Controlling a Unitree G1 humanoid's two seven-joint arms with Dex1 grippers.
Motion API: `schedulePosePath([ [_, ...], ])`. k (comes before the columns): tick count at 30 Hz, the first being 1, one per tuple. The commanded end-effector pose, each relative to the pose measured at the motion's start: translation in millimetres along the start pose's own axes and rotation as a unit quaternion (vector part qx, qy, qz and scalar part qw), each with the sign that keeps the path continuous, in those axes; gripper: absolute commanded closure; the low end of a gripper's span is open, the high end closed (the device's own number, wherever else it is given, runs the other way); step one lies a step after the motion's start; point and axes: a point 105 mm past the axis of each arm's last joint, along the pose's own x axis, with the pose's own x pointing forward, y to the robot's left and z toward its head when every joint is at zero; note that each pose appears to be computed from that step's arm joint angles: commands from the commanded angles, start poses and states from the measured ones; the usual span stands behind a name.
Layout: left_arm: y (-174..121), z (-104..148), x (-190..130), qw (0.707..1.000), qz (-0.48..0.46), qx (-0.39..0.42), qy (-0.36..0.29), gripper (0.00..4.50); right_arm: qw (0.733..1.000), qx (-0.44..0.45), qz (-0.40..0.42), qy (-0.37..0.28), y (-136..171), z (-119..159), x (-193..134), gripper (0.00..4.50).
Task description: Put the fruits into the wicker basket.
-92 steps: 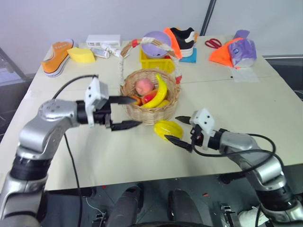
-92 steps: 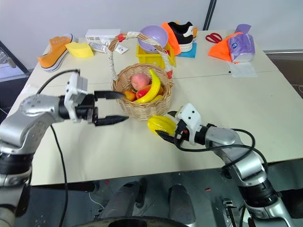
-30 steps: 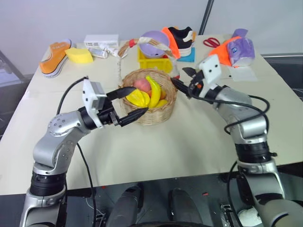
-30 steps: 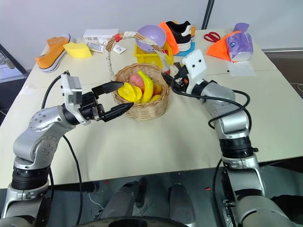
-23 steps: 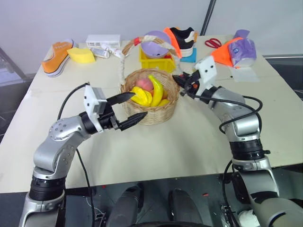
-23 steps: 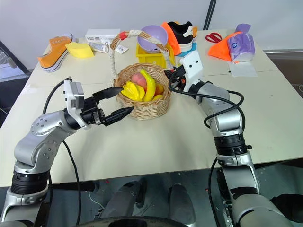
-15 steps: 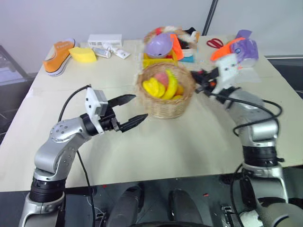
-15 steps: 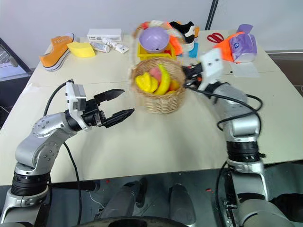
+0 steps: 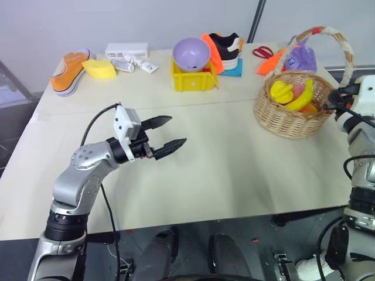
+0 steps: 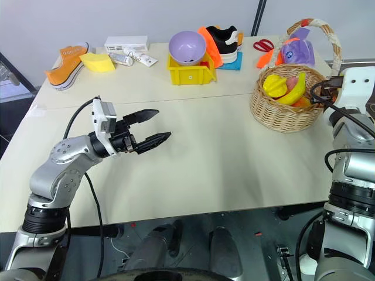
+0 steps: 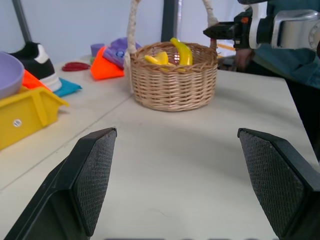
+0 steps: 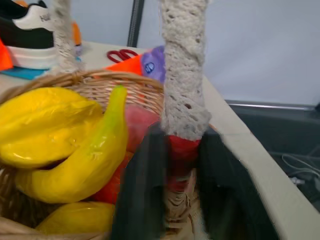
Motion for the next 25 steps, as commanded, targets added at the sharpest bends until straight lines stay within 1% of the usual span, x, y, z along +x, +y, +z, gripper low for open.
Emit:
schedulePosePath([
  [1,6,7,-3,1.0,0.018,0.018,-0.007,0.33,0.999,-0.011,-0.006,-0.053,-5,24,-9,1.56],
  [2,8,5,-5,1.0,0.024,0.016,-0.003,0.33,0.998,-0.016,-0.001,-0.058,-4,25,-12,1.08],
  [4,14,1,-11,0.999,0.04,0.011,0.003,0.33,0.997,-0.022,0.025,-0.066,-1,23,-23,1.08],
  [6,23,-6,-21,0.998,0.067,0.004,0.014,0.33,0.996,-0.027,0.059,-0.067,0,15,-38,1.08],
  [8,38,-18,-42,0.993,0.113,0.005,0.037,0.33,0.994,-0.03,0.09,-0.053,-3,-2,-59,1.08],
  [11,51,-30,-68,0.985,0.161,0.003,0.062,0.33,0.99,-0.037,0.132,-0.037,0,-17,-79,1.08],
  [13,59,-47,-92,0.975,0.204,0.0,0.092,0.33,0.972,-0.038,0.229,-0.024,35,-25,-94,1.08],
  [14,61,-52,-99,0.971,0.215,0.0,0.103,0.33,0.965,-0.037,0.258,-0.021,46,-26,-99,1.08],
  [15,61,-59,-108,0.967,0.23,-0.006,0.111,0.33,0.954,-0.029,0.299,-0.017,65,-30,-104,1.08],
  [17,61,-69,-121,0.96,0.253,-0.016,0.12,0.33,0.939,-0.018,0.344,-0.014,90,-35,-109,1.08],
  [21,54,-78,-134,0.951,0.281,-0.022,0.126,0.33,0.924,0.008,0.382,-0.015,124,-41,-104,1.08],
  [25,48,-82,-141,0.947,0.293,-0.029,0.129,0.33,0.917,0.019,0.398,-0.014,136,-45,-99,1.08],
])
